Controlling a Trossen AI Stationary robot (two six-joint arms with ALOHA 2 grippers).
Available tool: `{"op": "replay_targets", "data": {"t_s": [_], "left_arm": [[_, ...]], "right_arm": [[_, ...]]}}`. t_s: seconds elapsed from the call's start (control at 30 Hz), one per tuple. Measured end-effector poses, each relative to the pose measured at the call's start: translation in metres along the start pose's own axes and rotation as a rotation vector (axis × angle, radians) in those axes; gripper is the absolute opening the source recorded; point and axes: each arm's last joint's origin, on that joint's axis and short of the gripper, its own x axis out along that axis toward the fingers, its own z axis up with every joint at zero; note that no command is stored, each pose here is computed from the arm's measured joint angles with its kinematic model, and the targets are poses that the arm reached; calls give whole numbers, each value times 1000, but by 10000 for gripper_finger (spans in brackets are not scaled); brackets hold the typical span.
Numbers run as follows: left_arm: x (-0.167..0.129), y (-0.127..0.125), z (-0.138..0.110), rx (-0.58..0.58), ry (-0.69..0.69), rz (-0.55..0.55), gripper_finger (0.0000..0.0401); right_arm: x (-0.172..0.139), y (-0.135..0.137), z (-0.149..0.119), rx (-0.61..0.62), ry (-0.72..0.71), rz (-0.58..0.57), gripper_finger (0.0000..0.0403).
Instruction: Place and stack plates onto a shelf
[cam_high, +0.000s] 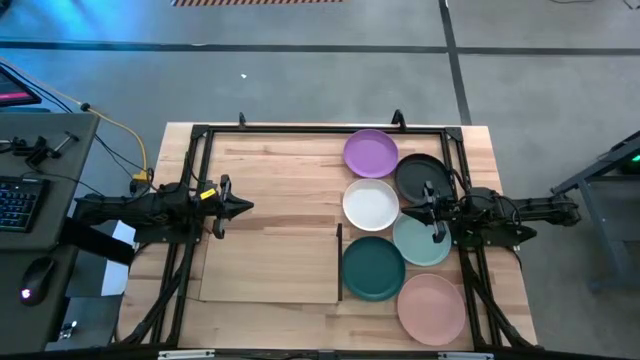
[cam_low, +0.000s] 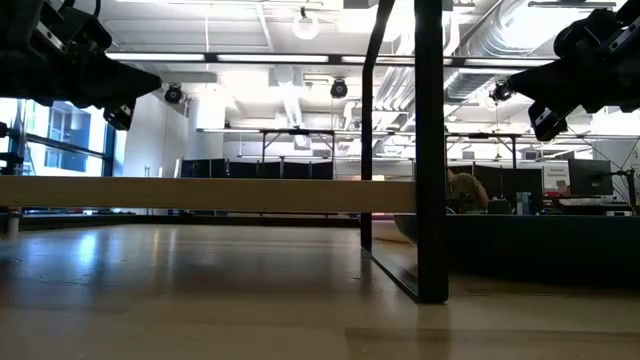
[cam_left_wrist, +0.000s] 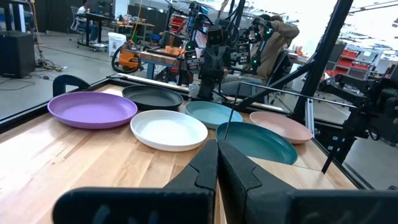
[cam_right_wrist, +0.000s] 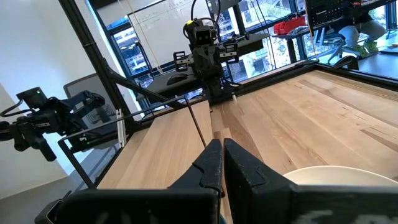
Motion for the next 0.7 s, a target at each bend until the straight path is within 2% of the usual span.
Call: {"op": "replay_targets", "data": {"t_s": [0.43, 0.5, 0.63, 0.7], "left_arm": [[0, 0, 0, 0, 0, 0, 0], [0, 0, 0, 0, 0, 0, 0], [0, 0, 0, 0, 1, 0, 0], [0, 0, 0, 0, 1, 0, 0]], "right_arm": [[0, 0, 0, 19, -2, 1, 0], [0, 2, 5, 191, -48, 18, 0], [-4, 3, 25, 633, -322, 2, 0], [-6, 1, 30, 706, -443, -63, 0]]}}
